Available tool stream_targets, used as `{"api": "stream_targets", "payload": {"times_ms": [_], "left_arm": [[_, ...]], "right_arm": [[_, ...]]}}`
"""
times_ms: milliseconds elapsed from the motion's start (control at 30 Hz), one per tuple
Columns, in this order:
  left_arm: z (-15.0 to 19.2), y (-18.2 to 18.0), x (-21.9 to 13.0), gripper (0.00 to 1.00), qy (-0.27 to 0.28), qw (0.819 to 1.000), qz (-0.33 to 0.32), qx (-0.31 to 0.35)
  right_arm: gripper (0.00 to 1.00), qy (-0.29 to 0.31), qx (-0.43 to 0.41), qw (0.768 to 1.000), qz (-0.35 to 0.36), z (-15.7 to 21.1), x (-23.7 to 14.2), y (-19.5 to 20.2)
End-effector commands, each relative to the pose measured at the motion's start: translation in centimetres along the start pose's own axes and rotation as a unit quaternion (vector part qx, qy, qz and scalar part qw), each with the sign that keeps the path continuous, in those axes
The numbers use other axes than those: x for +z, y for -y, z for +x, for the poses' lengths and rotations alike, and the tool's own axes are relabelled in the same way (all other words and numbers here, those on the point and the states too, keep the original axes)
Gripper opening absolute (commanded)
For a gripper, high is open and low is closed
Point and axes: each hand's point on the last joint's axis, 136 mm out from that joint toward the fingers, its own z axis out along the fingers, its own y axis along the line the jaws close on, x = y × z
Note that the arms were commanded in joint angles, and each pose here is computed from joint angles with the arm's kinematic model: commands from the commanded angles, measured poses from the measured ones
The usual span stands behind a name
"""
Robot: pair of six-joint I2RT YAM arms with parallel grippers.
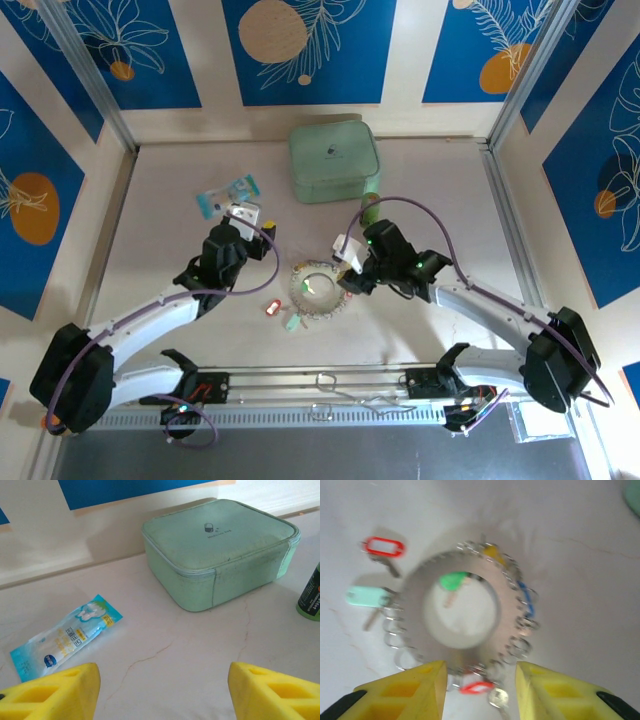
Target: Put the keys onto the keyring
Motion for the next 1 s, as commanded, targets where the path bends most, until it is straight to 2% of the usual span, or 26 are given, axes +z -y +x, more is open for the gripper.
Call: {"api": "stream_targets", "payload": {"times_ms": [0, 167, 433, 600, 967], "left_arm": [[-1.6, 0.1, 0.1, 0.68, 0.016, 1.000, 0.006, -0.007], [-1.8, 0.1, 0.0, 0.68, 0.017, 1.000, 0.005, -0.008], [-2.4, -0.3, -0.4, 0.68, 0.029, 1.000, -0.002, -0.001], [-3.0, -0.5, -0.7, 0.68, 0.039, 0.999, -0.004, 0.004], [-3.6, -0.4, -1.1, 0.68, 0.050, 0.999, 0.000, 0.005]], "right_arm": [[0.41, -0.024, -0.011, 0.998, -0.050, 1.4, 0.9, -3.5], [0.39, -0.124, -0.173, 0.977, -0.019, 5.5, 3.2, -4.3], [0.35, -0.132, -0.274, 0.952, -0.020, 6.8, 5.6, -4.4], [0.32, -0.140, -0.290, 0.947, -0.015, 7.1, 6.3, -3.7], [0.32, -0.154, -0.280, 0.947, -0.030, 8.1, 6.7, -3.5]]}}
